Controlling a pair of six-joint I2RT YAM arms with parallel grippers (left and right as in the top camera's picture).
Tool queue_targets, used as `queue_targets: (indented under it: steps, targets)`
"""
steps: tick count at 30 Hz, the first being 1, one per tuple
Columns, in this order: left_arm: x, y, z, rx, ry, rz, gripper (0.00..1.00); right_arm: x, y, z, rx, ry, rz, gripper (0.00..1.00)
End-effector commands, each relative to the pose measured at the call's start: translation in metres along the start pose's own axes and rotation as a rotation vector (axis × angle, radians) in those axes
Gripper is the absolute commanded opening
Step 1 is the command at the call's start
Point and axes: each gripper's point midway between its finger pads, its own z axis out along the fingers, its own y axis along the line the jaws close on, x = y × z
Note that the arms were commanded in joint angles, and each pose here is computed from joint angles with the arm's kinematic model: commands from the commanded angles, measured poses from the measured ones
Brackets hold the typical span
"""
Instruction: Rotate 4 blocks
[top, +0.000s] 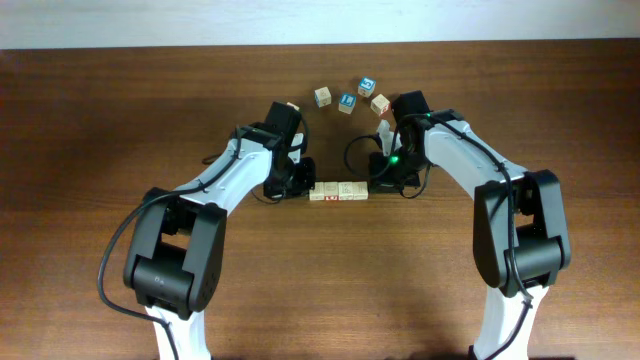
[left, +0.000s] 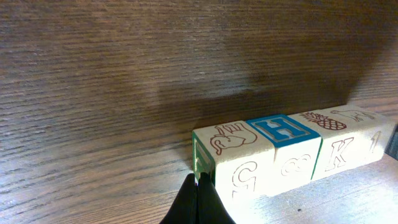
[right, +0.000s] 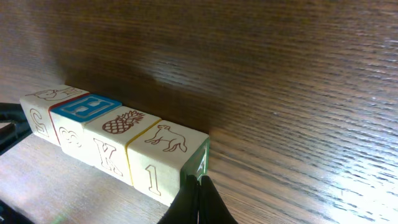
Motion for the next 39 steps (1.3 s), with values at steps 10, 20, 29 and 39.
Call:
queue_targets:
  steps: [10,20,29,39]
  targets:
    - [-0.006,0.007,0.006,-0.044,-0.034,0.004,0.0,0.004,0.005,0.004,-0.029,0.018,-0.007,0.04]
    - [0.003,0.0,0.007,0.005,0.01,-0.002,0.0,0.006,0.014,0.003,-0.082,0.027,-0.001,0.04]
    - [0.003,0.0,0.007,0.005,0.009,-0.002,0.0,0.008,0.0,0.018,-0.039,0.056,0.089,0.04]
    - [0.003,0.0,0.007,0.005,0.009,-0.002,0.0,0.003,0.004,0.014,-0.106,0.045,0.095,0.04]
